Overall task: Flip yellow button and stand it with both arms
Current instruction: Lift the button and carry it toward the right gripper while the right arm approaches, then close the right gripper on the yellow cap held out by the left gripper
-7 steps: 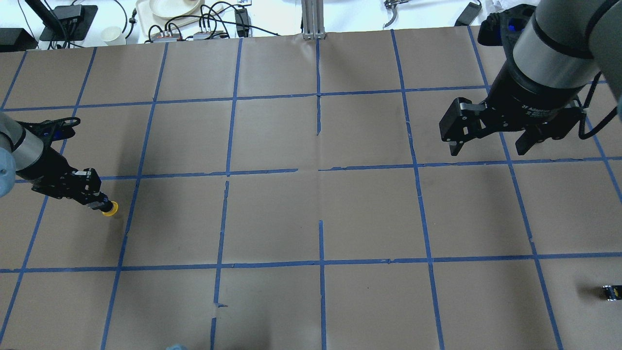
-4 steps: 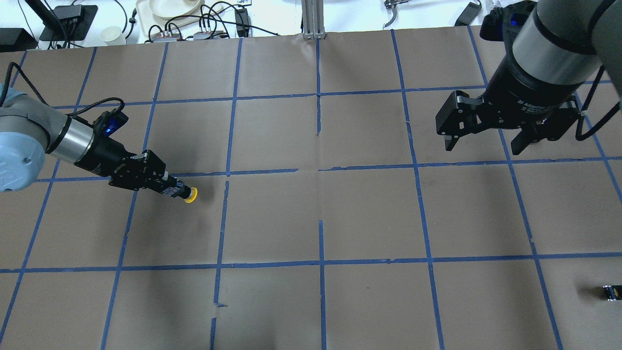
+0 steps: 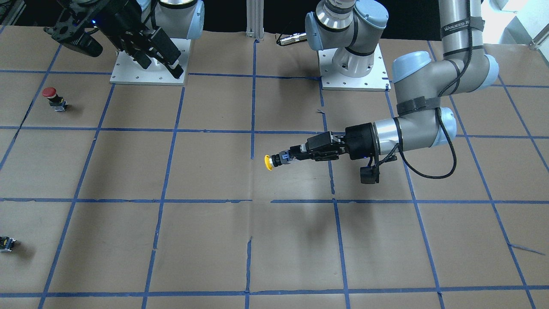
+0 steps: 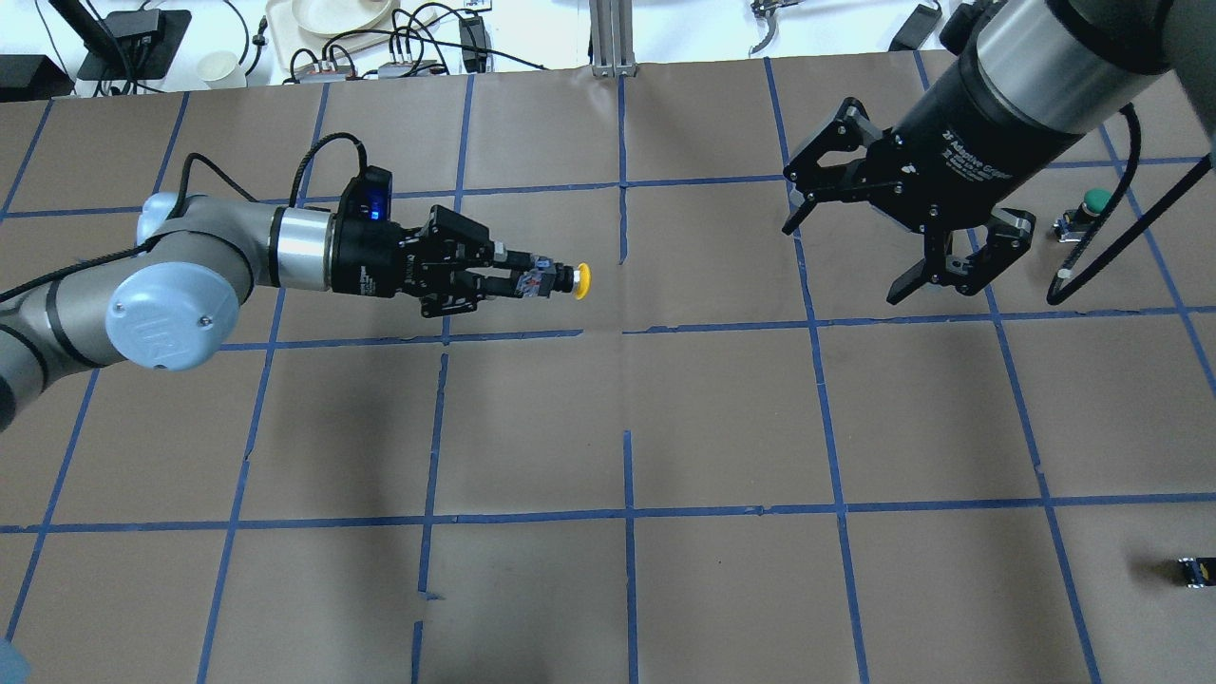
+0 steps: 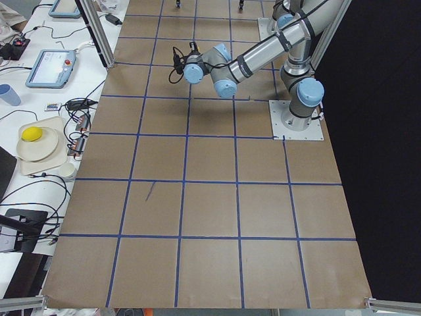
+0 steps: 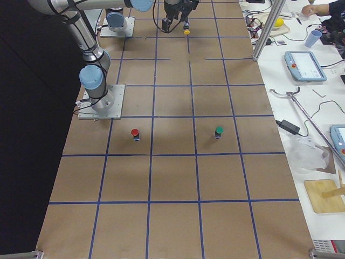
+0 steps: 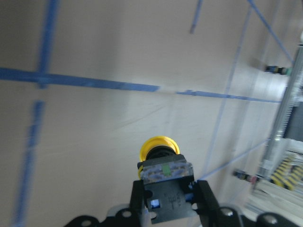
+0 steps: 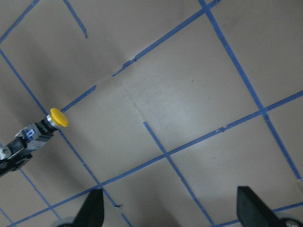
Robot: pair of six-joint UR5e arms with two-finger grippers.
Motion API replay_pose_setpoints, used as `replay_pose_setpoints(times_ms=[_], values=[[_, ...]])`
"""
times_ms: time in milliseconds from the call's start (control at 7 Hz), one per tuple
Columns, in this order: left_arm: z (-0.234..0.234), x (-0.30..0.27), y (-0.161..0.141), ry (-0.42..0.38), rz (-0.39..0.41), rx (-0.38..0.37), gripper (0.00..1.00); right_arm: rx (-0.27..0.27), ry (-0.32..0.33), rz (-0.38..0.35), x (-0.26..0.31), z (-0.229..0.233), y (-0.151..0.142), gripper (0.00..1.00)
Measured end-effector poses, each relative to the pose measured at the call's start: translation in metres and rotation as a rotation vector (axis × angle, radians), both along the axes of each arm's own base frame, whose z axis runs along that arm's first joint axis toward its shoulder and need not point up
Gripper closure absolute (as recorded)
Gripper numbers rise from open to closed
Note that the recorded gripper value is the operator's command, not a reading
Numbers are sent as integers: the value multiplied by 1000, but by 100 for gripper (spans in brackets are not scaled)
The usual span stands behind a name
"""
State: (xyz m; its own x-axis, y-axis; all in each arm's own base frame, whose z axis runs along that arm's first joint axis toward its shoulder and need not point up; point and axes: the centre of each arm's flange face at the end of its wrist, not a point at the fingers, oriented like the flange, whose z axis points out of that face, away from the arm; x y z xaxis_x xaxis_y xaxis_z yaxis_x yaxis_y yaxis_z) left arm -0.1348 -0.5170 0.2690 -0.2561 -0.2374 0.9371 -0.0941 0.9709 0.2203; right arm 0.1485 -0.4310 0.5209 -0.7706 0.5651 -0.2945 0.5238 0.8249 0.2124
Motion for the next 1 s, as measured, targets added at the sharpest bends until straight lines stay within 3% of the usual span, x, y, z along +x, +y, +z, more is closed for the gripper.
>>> replay_pose_setpoints(times_ms=[429, 714, 1000], values=[[39, -86, 11, 306, 10, -11, 99, 75, -213, -225, -15, 1, -19, 0], [56, -124, 23, 417, -18, -37, 99, 93, -294, -328, -40, 4, -30, 0], [61, -144, 30, 522, -2, 0, 99, 97, -354, -381, -53, 7, -35, 0]])
